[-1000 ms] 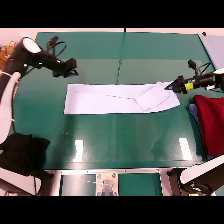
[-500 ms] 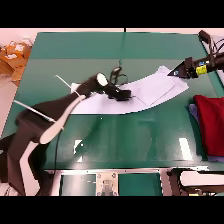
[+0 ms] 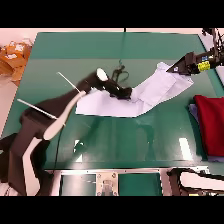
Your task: Fold the shirts.
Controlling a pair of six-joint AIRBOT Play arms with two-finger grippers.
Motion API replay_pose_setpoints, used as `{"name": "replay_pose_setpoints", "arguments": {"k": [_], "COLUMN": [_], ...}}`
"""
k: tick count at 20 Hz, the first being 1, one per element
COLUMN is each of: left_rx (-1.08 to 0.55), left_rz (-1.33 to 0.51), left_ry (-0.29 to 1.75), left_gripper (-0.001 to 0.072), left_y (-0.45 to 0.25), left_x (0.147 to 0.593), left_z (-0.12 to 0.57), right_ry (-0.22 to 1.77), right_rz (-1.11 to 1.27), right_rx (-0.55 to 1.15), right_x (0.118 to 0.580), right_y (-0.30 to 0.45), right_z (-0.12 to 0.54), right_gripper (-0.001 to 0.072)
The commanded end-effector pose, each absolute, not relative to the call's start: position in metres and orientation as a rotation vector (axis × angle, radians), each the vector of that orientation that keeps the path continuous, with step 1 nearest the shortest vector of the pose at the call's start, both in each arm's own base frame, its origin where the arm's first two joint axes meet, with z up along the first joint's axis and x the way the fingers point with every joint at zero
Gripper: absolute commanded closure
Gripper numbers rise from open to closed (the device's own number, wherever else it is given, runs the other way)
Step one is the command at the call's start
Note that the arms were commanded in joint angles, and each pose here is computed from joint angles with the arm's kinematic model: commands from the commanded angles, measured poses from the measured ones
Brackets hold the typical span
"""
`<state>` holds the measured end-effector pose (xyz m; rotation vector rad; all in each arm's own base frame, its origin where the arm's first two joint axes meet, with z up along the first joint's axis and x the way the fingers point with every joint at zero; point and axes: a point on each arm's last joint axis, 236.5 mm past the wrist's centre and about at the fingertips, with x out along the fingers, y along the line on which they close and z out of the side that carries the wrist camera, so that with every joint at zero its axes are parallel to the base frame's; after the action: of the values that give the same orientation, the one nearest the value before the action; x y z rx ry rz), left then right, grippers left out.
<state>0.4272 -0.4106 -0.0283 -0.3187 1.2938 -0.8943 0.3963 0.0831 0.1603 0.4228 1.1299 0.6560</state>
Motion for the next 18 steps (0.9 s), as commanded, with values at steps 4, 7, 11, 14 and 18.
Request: {"name": "replay_pose_setpoints", "arguments": {"k": [4, 7, 11, 14, 18], "left_rx": [-0.042, -0.068, -0.134, -0.154, -0.098], "left_rz": [-0.54, -0.383, -0.272, -0.239, -0.268], "left_ry": [1.321, 1.272, 1.226, 1.232, 1.222], "left_gripper": [0.0689, 0.0689, 0.0689, 0.0689, 0.0689], "left_y": [-0.19, -0.108, -0.044, -0.022, -0.018], "left_x": [0.475, 0.48, 0.483, 0.483, 0.483], "left_z": [0.062, 0.098, 0.118, 0.116, 0.116], "right_ry": [1.13, 1.076, 1.04, 0.95, 0.958], "right_rz": [0.748, 0.799, 0.842, 0.785, 0.765], "right_rx": [0.409, 0.436, 0.472, 0.619, 0.656], "right_x": [0.394, 0.402, 0.408, 0.416, 0.433], "right_y": [0.171, 0.258, 0.395, 0.488, 0.472], "right_z": [0.167, 0.165, 0.102, 0.039, 0.039], "right_gripper": [0.0694, 0.0694, 0.0693, 0.0149, 0.0304]}}
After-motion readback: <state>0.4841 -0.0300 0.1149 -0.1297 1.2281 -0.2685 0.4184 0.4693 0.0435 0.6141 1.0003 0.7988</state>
